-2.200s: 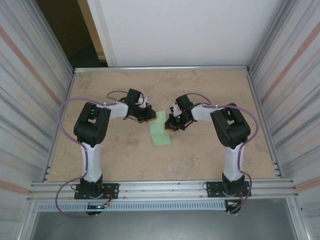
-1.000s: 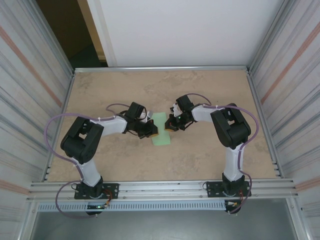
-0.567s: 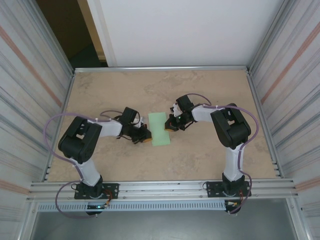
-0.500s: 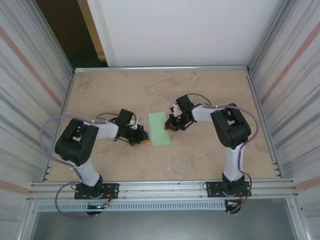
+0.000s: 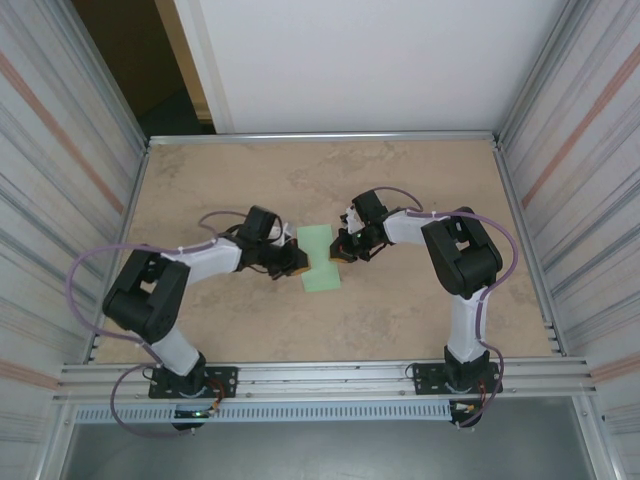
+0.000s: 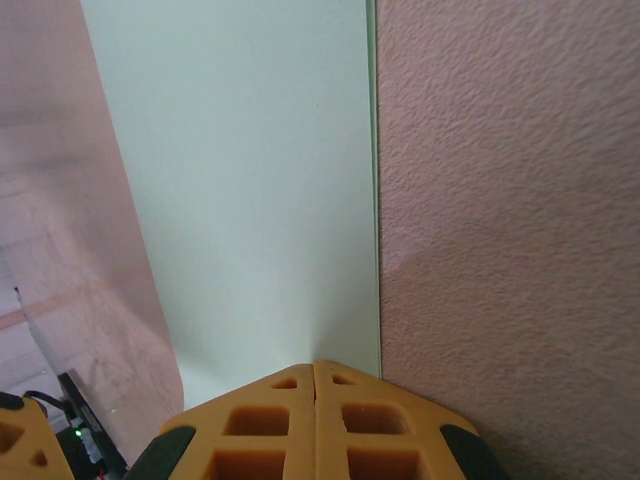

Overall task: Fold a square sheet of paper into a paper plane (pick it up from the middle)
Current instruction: First fold the square sheet of paper in half at the center of the table.

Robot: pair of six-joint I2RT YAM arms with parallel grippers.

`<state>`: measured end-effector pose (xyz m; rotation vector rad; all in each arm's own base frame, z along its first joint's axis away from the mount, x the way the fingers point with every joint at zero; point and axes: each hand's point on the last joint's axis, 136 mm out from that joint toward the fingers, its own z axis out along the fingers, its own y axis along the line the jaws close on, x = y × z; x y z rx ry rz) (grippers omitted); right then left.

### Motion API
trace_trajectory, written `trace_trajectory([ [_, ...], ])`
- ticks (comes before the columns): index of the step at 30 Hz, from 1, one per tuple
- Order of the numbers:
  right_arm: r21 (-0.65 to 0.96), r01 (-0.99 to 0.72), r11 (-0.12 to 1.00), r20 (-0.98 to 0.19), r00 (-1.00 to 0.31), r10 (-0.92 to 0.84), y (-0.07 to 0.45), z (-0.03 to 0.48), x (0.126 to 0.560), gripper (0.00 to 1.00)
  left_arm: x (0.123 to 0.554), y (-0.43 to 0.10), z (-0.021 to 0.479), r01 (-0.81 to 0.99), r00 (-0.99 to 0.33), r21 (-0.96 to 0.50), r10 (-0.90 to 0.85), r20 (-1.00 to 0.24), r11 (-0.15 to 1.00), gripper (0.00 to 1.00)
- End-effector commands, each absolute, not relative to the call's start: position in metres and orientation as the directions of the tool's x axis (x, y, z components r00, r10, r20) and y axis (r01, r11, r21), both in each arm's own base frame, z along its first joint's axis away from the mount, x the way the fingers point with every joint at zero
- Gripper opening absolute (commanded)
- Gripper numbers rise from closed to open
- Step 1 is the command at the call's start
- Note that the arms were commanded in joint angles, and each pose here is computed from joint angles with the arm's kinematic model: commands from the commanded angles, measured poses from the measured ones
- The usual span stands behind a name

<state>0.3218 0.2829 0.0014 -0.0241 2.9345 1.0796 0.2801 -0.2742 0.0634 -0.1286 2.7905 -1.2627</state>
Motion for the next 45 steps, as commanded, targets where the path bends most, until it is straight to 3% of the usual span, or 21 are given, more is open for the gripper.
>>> trace_trajectory([
  [1, 0.141, 0.157, 0.977, 0.237, -0.964, 0.12, 0.178, -0.106, 0.24, 0.0, 0.283, -0.287, 0.049, -0.068, -0.996, -0.733, -0.094, 0.005, 0.677, 0.02],
  [10, 0.131, 0.164, 0.978, 0.241, -0.962, 0.129, 0.175, -0.108, 0.239, 0.0, 0.256, -0.276, 0.013, -0.105, -0.994, -0.663, -0.055, 0.096, 0.741, 0.02],
  [21, 0.131, 0.177, 0.976, 0.243, -0.96, 0.141, 0.173, -0.11, 0.239, 0.0, 0.171, -0.209, -0.008, -0.159, -0.978, -0.572, -0.049, 0.203, 0.805, 0.02],
  [29, 0.27, 0.19, 0.944, 0.202, -0.97, 0.137, 0.207, -0.081, 0.254, 0.0, 0.232, -0.235, 0.062, -0.054, -0.995, -0.701, -0.096, -0.02, 0.711, 0.04],
  [36, 0.519, 0.181, 0.836, 0.016, -0.979, 0.202, 0.259, 0.011, 0.313, 0.0, 0.286, -0.255, 0.082, -0.003, -0.974, -0.73, -0.167, -0.153, 0.684, 0.08],
  [39, 0.576, 0.163, 0.801, -0.066, -0.967, 0.245, 0.263, 0.047, 0.328, 0.09, 0.306, -0.263, 0.084, 0.009, -0.968, -0.74, -0.181, -0.177, 0.673, 0.12],
  [45, 0.602, 0.161, 0.782, -0.135, -0.945, 0.298, 0.25, 0.071, 0.324, 0.4, 0.33, -0.289, 0.079, 0.044, -0.976, -0.778, -0.14, -0.168, 0.627, 0.15],
])
